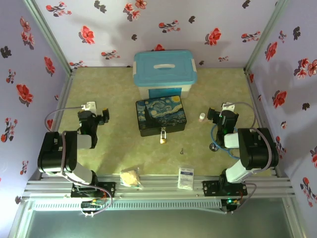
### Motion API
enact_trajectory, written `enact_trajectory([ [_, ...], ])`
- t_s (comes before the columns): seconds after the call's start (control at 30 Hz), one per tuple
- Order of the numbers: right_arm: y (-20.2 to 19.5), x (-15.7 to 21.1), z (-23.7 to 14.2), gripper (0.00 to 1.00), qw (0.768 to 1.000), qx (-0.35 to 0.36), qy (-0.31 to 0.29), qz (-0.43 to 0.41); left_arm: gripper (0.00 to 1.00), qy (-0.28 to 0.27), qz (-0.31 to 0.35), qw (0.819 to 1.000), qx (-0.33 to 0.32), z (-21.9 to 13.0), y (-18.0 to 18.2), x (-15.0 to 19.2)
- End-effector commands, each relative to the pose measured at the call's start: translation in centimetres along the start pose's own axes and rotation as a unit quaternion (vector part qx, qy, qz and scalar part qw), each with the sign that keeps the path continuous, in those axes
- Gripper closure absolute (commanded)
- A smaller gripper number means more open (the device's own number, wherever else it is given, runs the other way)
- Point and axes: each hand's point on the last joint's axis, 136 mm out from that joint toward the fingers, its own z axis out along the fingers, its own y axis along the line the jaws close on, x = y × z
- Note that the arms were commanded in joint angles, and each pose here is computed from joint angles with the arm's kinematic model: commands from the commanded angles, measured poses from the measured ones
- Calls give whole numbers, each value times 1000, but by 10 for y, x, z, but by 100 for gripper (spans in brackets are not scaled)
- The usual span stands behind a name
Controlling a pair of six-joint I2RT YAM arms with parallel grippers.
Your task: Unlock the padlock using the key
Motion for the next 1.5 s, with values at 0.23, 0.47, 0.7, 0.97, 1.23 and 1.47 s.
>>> enact_trajectory([
  [0.23, 0, -11, 1, 1, 1000, 0, -12, 4, 0, -8, 13, 1000, 5, 2, 0, -7],
  [0.47, 0, -11, 1, 1, 1000, 0, -13, 4, 0, -8, 13, 1000, 5, 2, 0, -7],
  [0.7, -1, -11, 1, 1, 1000, 1, -12, 4, 0, -8, 12, 1000, 5, 2, 0, -7],
  [0.97, 0, -11, 2, 1, 1000, 0, -11, 4, 0, -7, 12, 1000, 5, 2, 0, -6],
  [1.23, 0, -11, 1, 1, 1000, -1, -11, 5, 0, -7, 11, 1000, 6, 2, 0, -7],
  [1.47, 8, -12, 2, 1, 1000, -30, -5, 0, 0, -21, 2, 1000, 7, -4, 2, -13],
])
